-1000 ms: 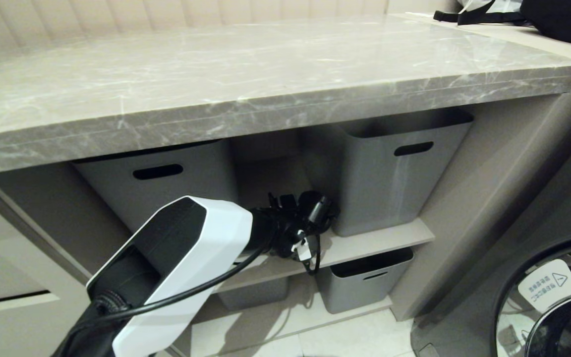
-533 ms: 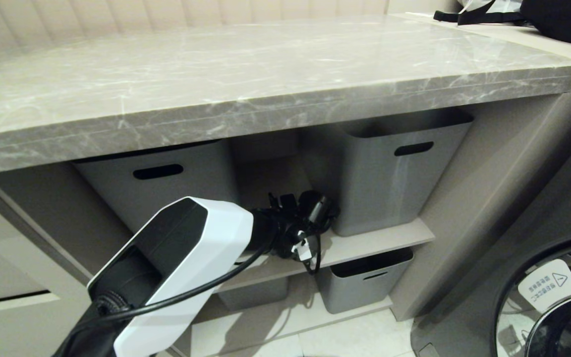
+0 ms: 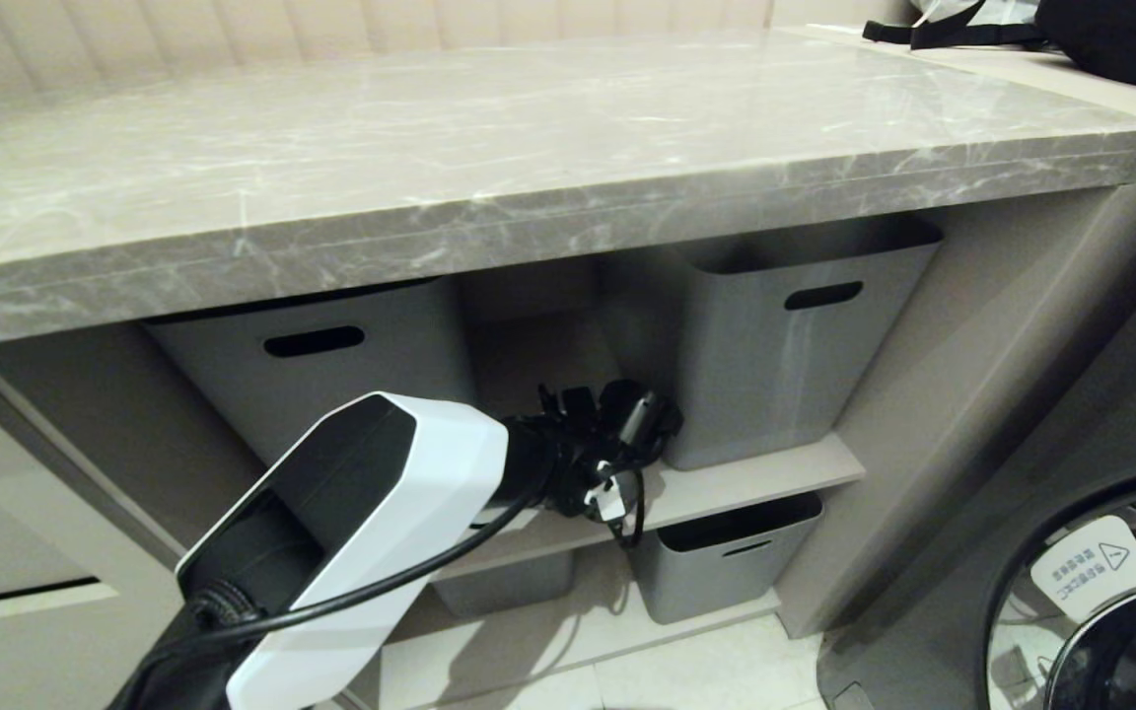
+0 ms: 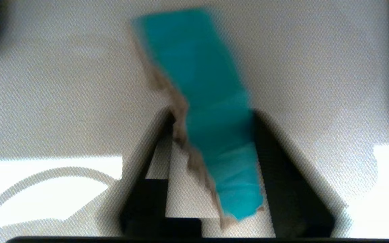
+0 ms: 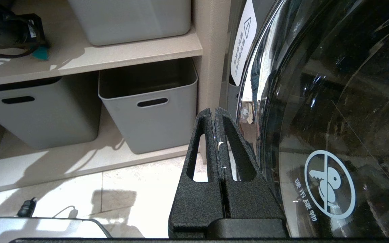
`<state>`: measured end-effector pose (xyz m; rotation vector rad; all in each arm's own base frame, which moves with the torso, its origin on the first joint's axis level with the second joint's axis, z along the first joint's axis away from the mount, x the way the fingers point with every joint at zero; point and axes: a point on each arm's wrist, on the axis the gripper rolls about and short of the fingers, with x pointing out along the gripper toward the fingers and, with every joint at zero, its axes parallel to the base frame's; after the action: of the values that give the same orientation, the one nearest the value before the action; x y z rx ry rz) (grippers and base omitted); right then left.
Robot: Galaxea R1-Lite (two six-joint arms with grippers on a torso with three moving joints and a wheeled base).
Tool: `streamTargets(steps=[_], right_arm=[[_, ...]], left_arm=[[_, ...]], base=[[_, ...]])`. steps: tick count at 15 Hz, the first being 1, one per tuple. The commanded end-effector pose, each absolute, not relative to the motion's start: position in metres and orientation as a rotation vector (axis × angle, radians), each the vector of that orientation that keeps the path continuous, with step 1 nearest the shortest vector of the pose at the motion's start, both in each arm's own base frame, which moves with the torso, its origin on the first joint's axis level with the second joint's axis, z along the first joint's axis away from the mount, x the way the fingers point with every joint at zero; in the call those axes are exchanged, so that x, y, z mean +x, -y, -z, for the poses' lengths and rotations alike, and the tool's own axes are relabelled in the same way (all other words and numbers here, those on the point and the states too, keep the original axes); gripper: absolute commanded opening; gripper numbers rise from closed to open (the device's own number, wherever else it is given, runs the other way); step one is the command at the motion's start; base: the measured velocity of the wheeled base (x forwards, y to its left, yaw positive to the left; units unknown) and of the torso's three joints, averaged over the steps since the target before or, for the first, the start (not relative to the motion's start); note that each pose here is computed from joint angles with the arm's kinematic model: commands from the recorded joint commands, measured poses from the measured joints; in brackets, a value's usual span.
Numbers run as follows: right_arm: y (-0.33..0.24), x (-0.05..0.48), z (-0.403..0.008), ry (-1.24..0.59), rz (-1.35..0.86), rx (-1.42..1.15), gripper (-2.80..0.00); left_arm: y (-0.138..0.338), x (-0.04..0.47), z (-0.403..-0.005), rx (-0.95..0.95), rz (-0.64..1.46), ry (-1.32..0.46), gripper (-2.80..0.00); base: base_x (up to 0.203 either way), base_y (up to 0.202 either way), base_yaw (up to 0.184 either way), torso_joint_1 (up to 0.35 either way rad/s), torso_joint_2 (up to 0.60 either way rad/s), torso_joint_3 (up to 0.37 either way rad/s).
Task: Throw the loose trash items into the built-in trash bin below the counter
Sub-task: Pick up the garbage
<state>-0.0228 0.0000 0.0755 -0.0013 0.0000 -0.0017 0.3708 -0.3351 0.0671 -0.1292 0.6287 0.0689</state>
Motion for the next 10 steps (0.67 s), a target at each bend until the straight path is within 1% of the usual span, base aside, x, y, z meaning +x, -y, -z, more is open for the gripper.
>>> streamTargets(steps=[1,6,10], right_arm=[[0.000,-0.023,-0.075,0.000,0.002,-0.002,-2.80],[0.000,-0.023,-0.076,0.001,0.002,-0.002,-2.80],[0.000,-0.023,-0.075,0.000,0.002,-0.002,-2.80]], left_arm=[[0.335,0.370,-0.071,-0.139,-0.075,-0.622,-2.80],[0.337,0.363,-0.077,-0.145,-0.068,-0.617,-2.80],[0.328,0.338,-0.090,-0.116,-0.059,-0.648,-2.80]], base=[[0.000,0.000,0.000,0.000,0.00,0.000],[0.000,0.000,0.000,0.000,0.00,0.000],[0.000,0.000,0.000,0.000,0.00,0.000]])
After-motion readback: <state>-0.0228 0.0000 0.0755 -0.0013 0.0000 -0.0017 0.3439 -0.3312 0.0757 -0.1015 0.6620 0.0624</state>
